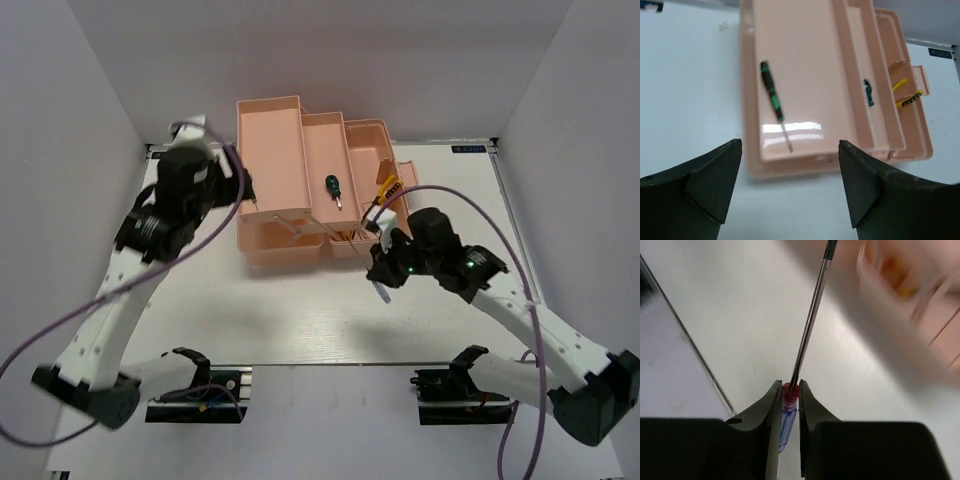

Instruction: Sort the tools into containers

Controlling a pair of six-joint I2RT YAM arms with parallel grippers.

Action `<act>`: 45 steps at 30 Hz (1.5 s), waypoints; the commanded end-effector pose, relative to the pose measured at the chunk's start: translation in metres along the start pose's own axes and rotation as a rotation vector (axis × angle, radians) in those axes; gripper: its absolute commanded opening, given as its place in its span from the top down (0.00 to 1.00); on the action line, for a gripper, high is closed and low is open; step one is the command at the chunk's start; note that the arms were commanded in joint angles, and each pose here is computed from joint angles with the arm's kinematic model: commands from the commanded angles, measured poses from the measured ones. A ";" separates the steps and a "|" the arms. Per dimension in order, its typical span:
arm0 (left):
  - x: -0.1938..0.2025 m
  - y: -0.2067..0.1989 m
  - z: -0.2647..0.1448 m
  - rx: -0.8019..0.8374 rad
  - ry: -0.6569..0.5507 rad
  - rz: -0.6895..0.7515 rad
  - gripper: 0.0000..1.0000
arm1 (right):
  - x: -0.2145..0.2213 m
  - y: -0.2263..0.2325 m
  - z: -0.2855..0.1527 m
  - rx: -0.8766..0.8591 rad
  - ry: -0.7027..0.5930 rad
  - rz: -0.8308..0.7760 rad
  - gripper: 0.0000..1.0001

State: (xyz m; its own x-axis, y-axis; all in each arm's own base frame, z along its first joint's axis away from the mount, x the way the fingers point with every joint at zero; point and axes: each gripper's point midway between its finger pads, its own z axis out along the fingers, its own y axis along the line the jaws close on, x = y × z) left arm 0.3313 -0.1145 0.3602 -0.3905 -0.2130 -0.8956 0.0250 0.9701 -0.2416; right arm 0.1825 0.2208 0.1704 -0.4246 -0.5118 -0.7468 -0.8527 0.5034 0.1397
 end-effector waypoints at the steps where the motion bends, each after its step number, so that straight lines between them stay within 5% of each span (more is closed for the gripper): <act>1: 0.052 0.037 -0.014 -0.133 0.078 -0.079 0.11 | -0.091 -0.004 -0.023 0.017 -0.261 -0.179 1.00; 8: 0.116 0.070 -0.032 -0.246 0.147 -0.331 0.11 | -0.235 -0.039 0.000 0.059 -0.521 -0.064 1.00; 9: 0.133 0.071 -0.029 -0.250 0.178 -0.353 0.11 | -0.280 -0.033 -0.024 0.039 -0.621 -0.052 1.00; 10: 0.140 0.072 -0.031 -0.246 0.192 -0.379 0.11 | -0.278 -0.046 0.019 0.020 -0.555 -0.010 1.00; 15: 0.193 0.066 -0.032 -0.175 0.301 -0.438 0.14 | -0.357 -0.051 0.039 -0.048 -0.661 0.021 1.00; 21: 0.218 0.075 -0.048 -0.184 0.353 -0.419 0.14 | -0.345 -0.060 0.099 -0.085 -0.555 0.071 1.00; 22: 0.227 0.077 -0.049 -0.182 0.373 -0.418 0.14 | -0.340 -0.057 0.104 -0.107 -0.538 0.068 0.78; 24: 0.234 0.077 -0.050 -0.177 0.389 -0.419 0.11 | -0.319 -0.060 0.123 -0.116 -0.462 0.080 0.56; 26: 0.241 0.075 -0.051 -0.171 0.414 -0.429 0.10 | -0.309 -0.054 0.120 -0.143 -0.440 0.046 0.41; 28: 0.244 0.074 -0.050 -0.165 0.421 -0.430 0.10 | -0.307 -0.047 0.112 -0.153 -0.450 -0.013 0.38; 32: 0.248 0.070 -0.044 -0.148 0.428 -0.446 0.10 | -0.315 -0.019 0.062 -0.251 -0.546 -0.208 0.37; 39: 0.250 0.068 -0.041 -0.132 0.425 -0.451 0.10 | -0.237 0.062 0.041 -0.642 -0.608 -0.756 0.74; 41: 0.254 0.069 -0.041 -0.143 0.439 -0.447 0.10 | -0.207 0.061 0.058 -0.642 -0.544 -0.809 0.76; 44: 0.253 0.071 -0.043 -0.150 0.434 -0.445 0.10 | -0.183 0.069 0.074 -0.638 -0.484 -0.870 0.70; 45: 0.253 0.072 -0.046 -0.149 0.432 -0.445 0.10 | -0.168 0.064 0.089 -0.602 -0.431 -0.888 0.53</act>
State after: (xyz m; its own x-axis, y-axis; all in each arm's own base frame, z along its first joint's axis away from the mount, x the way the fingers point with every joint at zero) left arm 0.1938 -0.0944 0.1304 -0.6800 -0.5544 -0.4798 -0.3425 0.8188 -0.4608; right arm 0.2377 0.4013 0.2910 0.3014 -0.1563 -0.9406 -0.9233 -0.2940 -0.2470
